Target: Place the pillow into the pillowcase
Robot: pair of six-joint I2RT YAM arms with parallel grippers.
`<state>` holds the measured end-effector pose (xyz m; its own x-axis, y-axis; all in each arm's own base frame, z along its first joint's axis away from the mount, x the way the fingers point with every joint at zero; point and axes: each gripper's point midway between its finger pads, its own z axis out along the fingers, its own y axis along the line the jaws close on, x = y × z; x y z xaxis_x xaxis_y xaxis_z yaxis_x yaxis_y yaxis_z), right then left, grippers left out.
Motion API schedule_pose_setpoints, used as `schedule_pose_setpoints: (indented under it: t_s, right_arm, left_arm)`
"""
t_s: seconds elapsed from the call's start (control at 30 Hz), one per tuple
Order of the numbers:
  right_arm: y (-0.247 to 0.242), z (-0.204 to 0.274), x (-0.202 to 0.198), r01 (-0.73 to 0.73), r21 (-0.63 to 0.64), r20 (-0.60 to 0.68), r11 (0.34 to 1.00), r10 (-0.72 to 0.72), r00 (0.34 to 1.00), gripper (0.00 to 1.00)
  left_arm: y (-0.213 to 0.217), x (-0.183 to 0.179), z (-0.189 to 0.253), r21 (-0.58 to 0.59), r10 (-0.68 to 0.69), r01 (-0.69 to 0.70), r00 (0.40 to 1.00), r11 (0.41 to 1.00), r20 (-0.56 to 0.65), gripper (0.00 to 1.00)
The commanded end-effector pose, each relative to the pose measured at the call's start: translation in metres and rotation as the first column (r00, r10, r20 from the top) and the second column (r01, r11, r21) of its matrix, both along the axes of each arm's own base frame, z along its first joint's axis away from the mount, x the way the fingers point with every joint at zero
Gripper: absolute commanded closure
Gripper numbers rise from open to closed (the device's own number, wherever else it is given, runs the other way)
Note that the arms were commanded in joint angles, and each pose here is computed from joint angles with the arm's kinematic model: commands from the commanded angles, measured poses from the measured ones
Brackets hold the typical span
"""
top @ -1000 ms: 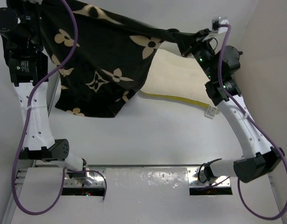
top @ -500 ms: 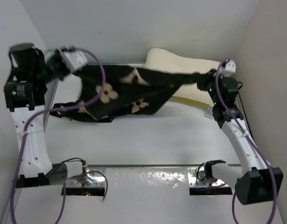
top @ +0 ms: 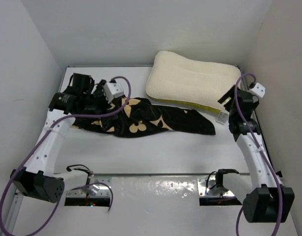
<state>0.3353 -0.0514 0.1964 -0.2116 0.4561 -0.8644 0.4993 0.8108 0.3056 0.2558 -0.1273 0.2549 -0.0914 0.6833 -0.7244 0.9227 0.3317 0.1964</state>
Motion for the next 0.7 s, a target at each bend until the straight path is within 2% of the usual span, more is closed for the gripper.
schedule_pose_setpoints:
  t_s: [0.0, 0.03, 0.07, 0.1, 0.13, 0.17, 0.2, 0.23, 0.27, 0.3, 0.33, 0.37, 0.43, 0.47, 0.5, 0.53, 0.6, 0.63, 0.67]
  right_arm:
    - [-0.017, 0.052, 0.002, 0.089, -0.047, 0.152, 0.995, -0.081, 0.985, 0.33]
    - [-0.006, 0.057, 0.009, 0.003, -0.07, 0.167, 0.998, 0.009, 0.986, 0.83]
    - [0.01, 0.062, 0.017, -0.088, -0.065, 0.185, 0.994, 0.099, 0.978, 1.0]
    - [0.062, 0.063, 0.032, -0.329, -0.039, 0.193, 0.944, 0.33, 0.924, 1.0]
    - [0.09, 0.059, 0.039, -0.46, -0.071, 0.158, 0.885, 0.466, 0.871, 1.0]
    - [0.122, 0.064, 0.042, -0.574, -0.068, 0.125, 0.816, 0.578, 0.806, 0.95]
    - [0.172, 0.032, 0.046, -0.687, -0.039, 0.017, 0.726, 0.688, 0.726, 0.75]
    - [0.193, 0.021, 0.047, -0.744, -0.065, -0.058, 0.665, 0.742, 0.668, 0.3]
    - [0.219, 0.035, 0.055, -0.781, -0.09, -0.063, 0.618, 0.779, 0.624, 0.15]
    - [0.255, -0.003, 0.051, -0.837, -0.045, -0.181, 0.545, 0.82, 0.544, 0.06]
    - [0.272, -0.007, 0.054, -0.859, -0.047, -0.202, 0.51, 0.837, 0.508, 0.01]
    - [0.293, 0.007, 0.064, -0.875, -0.068, -0.177, 0.479, 0.858, 0.483, 0.01]
    - [0.342, -0.018, 0.065, -0.92, -0.052, -0.209, 0.389, 0.896, 0.391, 0.01]
    - [0.364, -0.004, 0.072, -0.93, -0.084, -0.18, 0.358, 0.912, 0.368, 0.01]
    - [0.391, -0.005, 0.063, -0.95, -0.096, -0.184, 0.297, 0.933, 0.31, 0.01]
    - [0.406, -0.031, 0.064, -0.961, -0.091, -0.236, 0.261, 0.932, 0.276, 0.01]
    - [0.441, -0.033, 0.059, -0.973, -0.112, -0.235, 0.201, 0.946, 0.223, 0.01]
    - [0.455, -0.053, 0.059, -0.978, -0.092, -0.253, 0.185, 0.946, 0.203, 0.02]
    - [0.469, -0.059, 0.054, -0.982, -0.089, -0.253, 0.165, 0.95, 0.182, 0.02]
  left_arm:
    - [0.056, 0.083, 0.001, -0.036, 0.523, -0.522, 0.849, 0.852, 0.075, 0.04]
    - [0.069, 0.091, -0.012, 0.008, 0.57, -0.572, 0.819, 0.82, 0.062, 0.14]
    - [0.082, 0.095, -0.029, 0.066, 0.61, -0.61, 0.792, 0.789, 0.031, 0.35]
    - [0.107, 0.101, -0.046, 0.124, 0.679, -0.674, 0.734, 0.728, 0.008, 0.55]
    - [0.12, 0.109, -0.076, 0.192, 0.721, -0.7, 0.689, 0.688, -0.069, 0.7]
    - [0.141, 0.109, -0.094, 0.23, 0.758, -0.724, 0.639, 0.65, -0.13, 0.79]
    - [0.149, 0.111, -0.107, 0.255, 0.765, -0.722, 0.621, 0.643, -0.169, 0.8]
    - [0.159, 0.119, -0.128, 0.281, 0.785, -0.733, 0.585, 0.619, -0.205, 0.77]
    - [0.171, 0.124, -0.136, 0.284, 0.806, -0.755, 0.553, 0.592, -0.211, 0.71]
    - [0.196, 0.124, -0.144, 0.289, 0.847, -0.797, 0.488, 0.531, -0.212, 0.65]
    - [0.21, 0.124, -0.147, 0.281, 0.871, -0.826, 0.443, 0.489, -0.214, 0.53]
    - [0.221, 0.129, -0.146, 0.257, 0.884, -0.849, 0.421, 0.463, -0.201, 0.46]
    - [0.24, 0.124, -0.151, 0.235, 0.9, -0.874, 0.381, 0.425, -0.21, 0.34]
    - [0.242, 0.125, -0.153, 0.232, 0.898, -0.872, 0.39, 0.432, -0.205, 0.32]
    - [0.24, 0.121, -0.161, 0.259, 0.89, -0.854, 0.408, 0.451, -0.203, 0.31]
    - [0.238, 0.116, -0.168, 0.288, 0.888, -0.842, 0.411, 0.457, -0.207, 0.3]
    - [0.239, 0.099, -0.187, 0.351, 0.892, -0.82, 0.403, 0.452, -0.206, 0.29]
    - [0.246, 0.098, -0.19, 0.357, 0.906, -0.832, 0.385, 0.424, -0.178, 0.28]
    - [0.263, 0.089, -0.195, 0.386, 0.932, -0.848, 0.332, 0.363, -0.148, 0.27]
